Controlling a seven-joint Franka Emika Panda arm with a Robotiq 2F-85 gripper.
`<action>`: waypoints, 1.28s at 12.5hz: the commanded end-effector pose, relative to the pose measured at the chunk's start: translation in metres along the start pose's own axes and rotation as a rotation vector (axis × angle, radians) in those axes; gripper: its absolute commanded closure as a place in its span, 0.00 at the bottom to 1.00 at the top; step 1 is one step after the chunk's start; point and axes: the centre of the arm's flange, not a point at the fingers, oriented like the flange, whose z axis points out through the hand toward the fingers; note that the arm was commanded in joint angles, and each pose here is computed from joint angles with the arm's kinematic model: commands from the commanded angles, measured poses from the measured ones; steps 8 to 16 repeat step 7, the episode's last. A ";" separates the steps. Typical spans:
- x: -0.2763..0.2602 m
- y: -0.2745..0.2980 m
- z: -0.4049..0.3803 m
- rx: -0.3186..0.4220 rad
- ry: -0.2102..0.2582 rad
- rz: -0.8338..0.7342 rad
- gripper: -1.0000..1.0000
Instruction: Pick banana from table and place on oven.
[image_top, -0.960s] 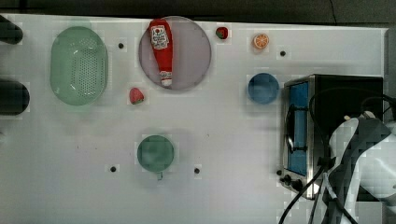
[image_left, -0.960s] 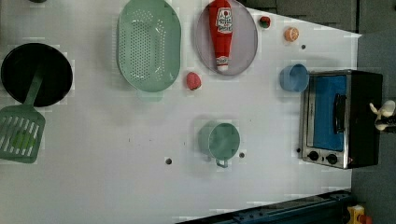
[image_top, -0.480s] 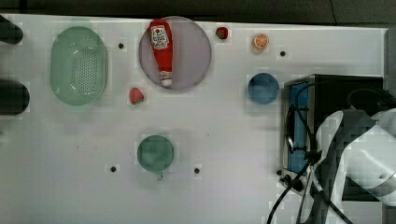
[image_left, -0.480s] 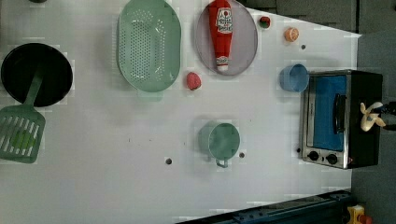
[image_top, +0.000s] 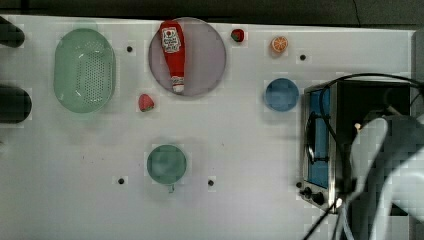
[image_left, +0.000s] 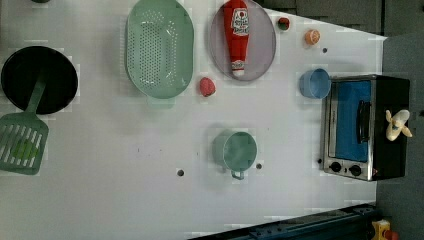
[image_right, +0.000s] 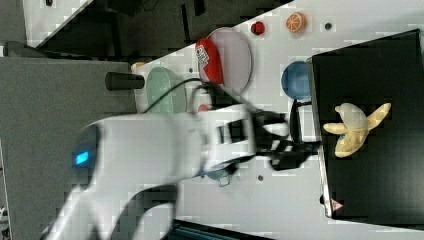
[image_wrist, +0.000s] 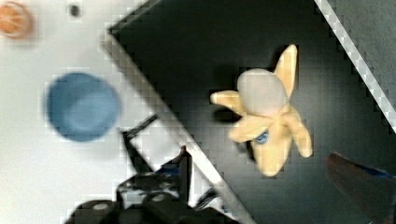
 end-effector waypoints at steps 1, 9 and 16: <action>-0.023 -0.054 -0.098 0.099 0.072 -0.033 0.00; -0.151 -0.232 -0.164 0.069 -0.074 0.235 0.00; -0.151 -0.232 -0.164 0.069 -0.074 0.235 0.00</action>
